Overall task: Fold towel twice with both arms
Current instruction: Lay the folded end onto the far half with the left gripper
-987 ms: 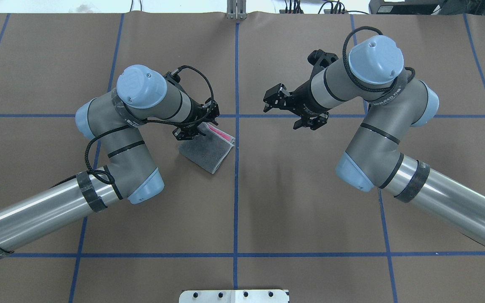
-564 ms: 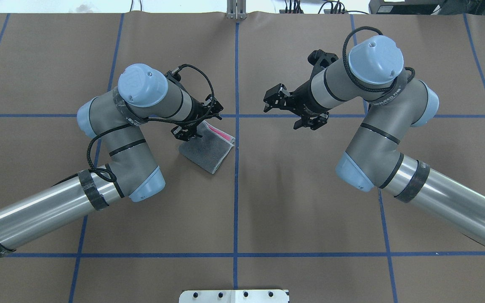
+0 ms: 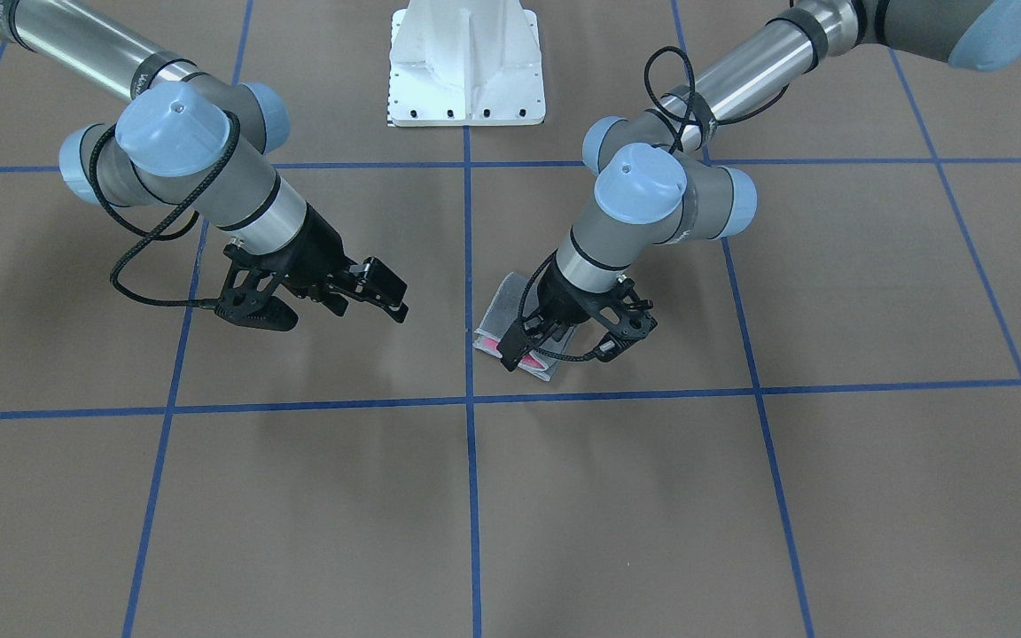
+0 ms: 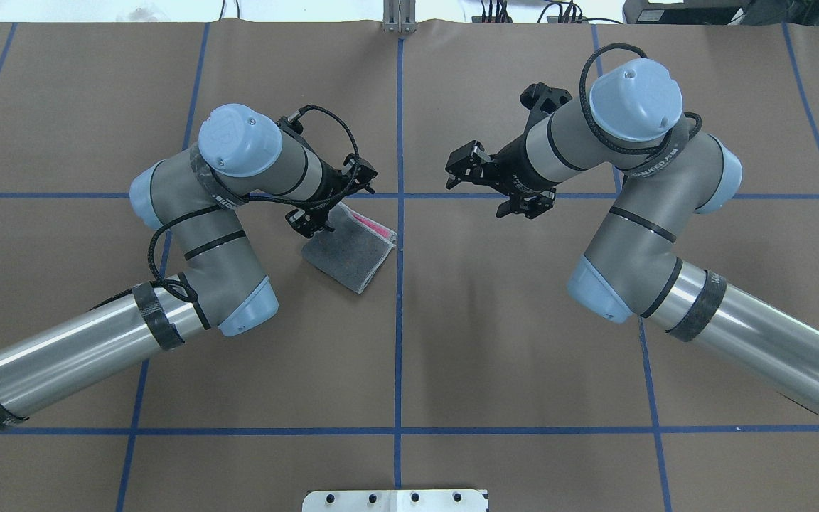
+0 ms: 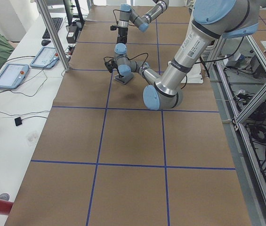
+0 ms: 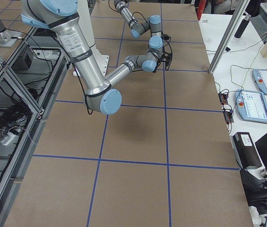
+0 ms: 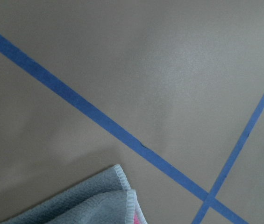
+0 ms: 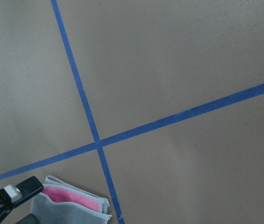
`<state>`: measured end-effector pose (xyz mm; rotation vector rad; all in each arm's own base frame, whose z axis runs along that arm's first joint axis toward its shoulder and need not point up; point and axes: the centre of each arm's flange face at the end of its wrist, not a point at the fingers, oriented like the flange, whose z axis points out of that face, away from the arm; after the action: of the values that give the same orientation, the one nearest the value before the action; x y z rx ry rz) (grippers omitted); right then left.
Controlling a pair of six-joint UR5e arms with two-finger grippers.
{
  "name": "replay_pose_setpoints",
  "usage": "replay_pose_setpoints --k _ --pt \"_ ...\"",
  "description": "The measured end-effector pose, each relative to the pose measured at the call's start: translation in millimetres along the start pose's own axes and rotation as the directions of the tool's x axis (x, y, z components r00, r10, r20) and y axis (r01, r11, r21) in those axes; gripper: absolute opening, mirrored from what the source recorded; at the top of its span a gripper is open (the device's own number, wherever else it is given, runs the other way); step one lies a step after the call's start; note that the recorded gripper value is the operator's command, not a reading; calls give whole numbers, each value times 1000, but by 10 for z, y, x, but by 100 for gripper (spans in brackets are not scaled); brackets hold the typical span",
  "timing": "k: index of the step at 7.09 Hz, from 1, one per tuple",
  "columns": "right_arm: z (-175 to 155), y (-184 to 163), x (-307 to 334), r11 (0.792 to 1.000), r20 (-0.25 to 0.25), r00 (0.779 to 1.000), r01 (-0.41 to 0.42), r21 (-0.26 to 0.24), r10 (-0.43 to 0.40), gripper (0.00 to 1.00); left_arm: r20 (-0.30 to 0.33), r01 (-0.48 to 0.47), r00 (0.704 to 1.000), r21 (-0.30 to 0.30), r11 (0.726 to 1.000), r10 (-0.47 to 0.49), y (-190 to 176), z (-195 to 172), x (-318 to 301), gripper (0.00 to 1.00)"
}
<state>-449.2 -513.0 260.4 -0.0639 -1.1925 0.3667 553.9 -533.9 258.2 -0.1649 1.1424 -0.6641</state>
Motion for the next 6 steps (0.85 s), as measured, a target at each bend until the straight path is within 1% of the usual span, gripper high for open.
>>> replay_pose_setpoints --k 4,6 --pt "-37 -27 8 1000 2 1000 -1 1 1 100 -9 -1 1000 -2 1000 1 -4 117 133 100" --pt "-60 -45 26 1000 2 1000 -3 1 3 100 -16 0 1000 2 1000 0 -64 208 200 100"
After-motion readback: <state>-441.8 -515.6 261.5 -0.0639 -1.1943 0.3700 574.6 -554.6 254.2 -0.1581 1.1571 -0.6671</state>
